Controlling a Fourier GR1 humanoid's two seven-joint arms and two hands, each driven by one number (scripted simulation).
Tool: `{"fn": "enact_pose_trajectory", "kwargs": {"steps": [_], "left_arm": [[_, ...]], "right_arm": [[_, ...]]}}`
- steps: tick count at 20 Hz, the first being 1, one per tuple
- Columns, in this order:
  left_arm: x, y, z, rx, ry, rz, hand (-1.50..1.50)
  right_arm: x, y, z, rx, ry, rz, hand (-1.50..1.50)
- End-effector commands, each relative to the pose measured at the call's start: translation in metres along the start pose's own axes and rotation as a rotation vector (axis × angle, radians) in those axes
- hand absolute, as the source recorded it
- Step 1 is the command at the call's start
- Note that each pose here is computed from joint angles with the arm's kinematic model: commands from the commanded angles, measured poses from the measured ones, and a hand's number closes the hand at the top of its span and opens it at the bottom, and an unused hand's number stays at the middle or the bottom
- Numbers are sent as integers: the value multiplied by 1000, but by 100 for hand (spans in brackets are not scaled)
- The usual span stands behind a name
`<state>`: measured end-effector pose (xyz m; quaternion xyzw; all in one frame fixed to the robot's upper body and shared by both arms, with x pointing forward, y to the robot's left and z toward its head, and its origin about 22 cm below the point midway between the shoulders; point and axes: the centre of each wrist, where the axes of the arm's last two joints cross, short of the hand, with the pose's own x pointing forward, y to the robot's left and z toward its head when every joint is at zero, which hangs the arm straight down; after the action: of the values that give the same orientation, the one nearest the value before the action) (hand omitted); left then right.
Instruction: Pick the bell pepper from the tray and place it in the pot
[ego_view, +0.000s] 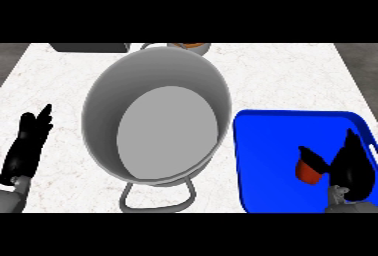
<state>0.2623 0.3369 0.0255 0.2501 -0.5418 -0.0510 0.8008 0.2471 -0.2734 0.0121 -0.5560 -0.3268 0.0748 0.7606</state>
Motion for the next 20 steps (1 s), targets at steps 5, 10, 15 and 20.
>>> {"fn": "enact_pose_trajectory", "kwargs": {"steps": [5,10,15,20], "left_arm": [[3,-5,2,-16,6,0,0],[3,1,-3,3,21,20,0],[6,8,-7,21,9,21,0],[2,-2,2,1,-1,14,0]], "right_arm": [[70,-36,43,105,178,165,-150],[69,-40,48,120,233,145,-150],[51,-41,34,132,268,190,-150],[51,-28,45,150,278,180,-150]]}}
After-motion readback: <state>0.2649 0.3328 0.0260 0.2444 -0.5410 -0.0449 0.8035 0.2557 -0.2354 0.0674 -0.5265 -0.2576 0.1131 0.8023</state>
